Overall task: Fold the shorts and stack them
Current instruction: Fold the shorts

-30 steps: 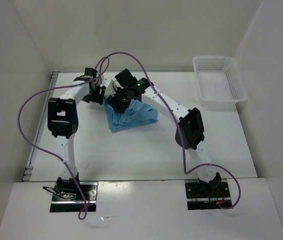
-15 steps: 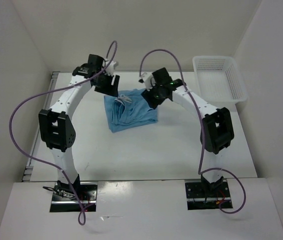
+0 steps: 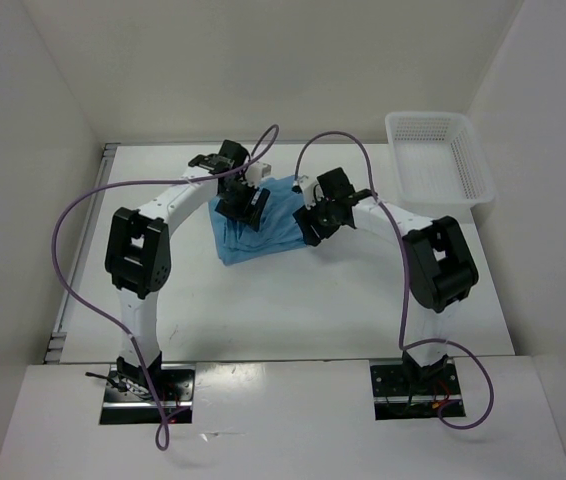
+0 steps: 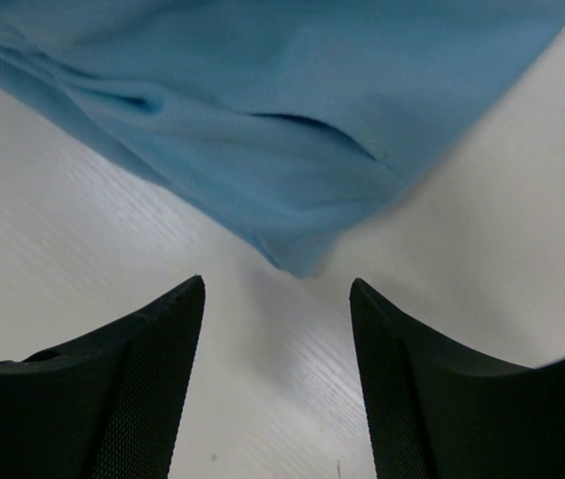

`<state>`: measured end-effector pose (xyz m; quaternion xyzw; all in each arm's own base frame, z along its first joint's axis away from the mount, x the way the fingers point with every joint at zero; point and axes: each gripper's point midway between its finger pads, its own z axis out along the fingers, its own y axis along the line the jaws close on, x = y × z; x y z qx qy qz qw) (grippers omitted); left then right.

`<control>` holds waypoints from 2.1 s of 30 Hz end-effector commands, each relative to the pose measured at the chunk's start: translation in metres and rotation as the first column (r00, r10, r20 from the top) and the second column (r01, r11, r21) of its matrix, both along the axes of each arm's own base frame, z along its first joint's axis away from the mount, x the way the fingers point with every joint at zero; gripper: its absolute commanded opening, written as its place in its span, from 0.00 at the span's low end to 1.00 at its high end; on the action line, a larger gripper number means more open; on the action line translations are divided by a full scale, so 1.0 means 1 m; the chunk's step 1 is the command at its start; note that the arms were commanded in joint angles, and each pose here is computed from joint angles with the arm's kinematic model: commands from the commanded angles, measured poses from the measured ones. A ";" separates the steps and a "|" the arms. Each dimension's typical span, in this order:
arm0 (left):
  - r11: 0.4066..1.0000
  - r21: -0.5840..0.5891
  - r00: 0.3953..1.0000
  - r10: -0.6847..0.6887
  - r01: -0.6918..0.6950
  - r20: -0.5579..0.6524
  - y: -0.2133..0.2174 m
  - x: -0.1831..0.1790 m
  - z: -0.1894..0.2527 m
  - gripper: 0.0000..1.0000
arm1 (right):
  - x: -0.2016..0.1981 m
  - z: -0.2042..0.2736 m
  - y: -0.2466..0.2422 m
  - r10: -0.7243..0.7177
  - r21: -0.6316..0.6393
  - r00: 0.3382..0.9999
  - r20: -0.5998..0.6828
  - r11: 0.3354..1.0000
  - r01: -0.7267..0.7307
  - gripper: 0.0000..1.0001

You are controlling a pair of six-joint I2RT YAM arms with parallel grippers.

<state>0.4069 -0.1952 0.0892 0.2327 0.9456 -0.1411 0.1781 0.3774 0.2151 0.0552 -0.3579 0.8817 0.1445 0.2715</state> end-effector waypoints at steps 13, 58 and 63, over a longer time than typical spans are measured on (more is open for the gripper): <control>0.997 0.073 1.000 0.022 -0.022 -0.004 0.006 0.018 -0.059 0.52 | 0.022 -0.012 -0.002 -0.296 0.099 0.954 0.041 0.952 0.291 0.65; 0.965 -0.068 0.967 0.251 -0.253 -0.034 0.113 0.013 -0.023 0.69 | -0.012 0.023 0.073 -0.077 0.079 0.992 0.095 0.994 0.070 0.65; 0.965 -0.132 0.974 0.228 -0.226 -0.007 0.103 0.012 0.025 0.81 | -0.016 0.023 0.091 -0.007 0.064 0.994 0.106 0.998 0.000 0.69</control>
